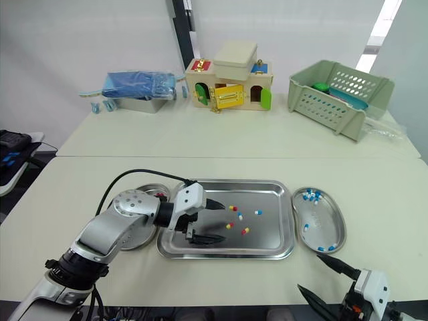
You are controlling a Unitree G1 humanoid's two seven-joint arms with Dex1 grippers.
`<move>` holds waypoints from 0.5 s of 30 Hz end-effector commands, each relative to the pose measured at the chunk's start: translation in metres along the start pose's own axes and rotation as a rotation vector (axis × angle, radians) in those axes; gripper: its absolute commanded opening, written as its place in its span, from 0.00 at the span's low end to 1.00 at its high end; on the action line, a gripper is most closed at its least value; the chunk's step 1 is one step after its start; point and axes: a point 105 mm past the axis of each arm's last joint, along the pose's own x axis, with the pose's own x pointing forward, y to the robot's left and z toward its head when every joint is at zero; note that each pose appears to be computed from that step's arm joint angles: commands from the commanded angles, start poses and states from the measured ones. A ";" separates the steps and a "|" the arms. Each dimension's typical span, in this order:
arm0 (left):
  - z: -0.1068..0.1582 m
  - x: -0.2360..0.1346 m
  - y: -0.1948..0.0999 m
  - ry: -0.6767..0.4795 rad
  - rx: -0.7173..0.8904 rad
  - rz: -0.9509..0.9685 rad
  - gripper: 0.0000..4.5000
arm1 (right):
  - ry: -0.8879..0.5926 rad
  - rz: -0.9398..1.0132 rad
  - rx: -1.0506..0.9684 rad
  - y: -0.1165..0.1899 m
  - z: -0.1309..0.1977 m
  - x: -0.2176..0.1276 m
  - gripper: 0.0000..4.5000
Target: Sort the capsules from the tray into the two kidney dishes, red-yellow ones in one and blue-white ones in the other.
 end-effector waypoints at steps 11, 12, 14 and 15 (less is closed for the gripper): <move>-0.013 0.022 0.004 0.087 0.044 0.061 1.00 | -0.027 -0.004 -0.025 0.005 0.008 0.004 0.99; -0.014 0.023 0.005 0.094 0.048 0.062 1.00 | -0.028 -0.004 -0.026 0.005 0.008 0.004 0.99; -0.014 0.026 0.006 0.094 0.052 0.063 1.00 | -0.029 -0.004 -0.025 0.005 0.007 0.004 0.99; -0.014 0.027 0.006 0.092 0.052 0.062 1.00 | -0.029 -0.004 -0.025 0.005 0.007 0.004 0.99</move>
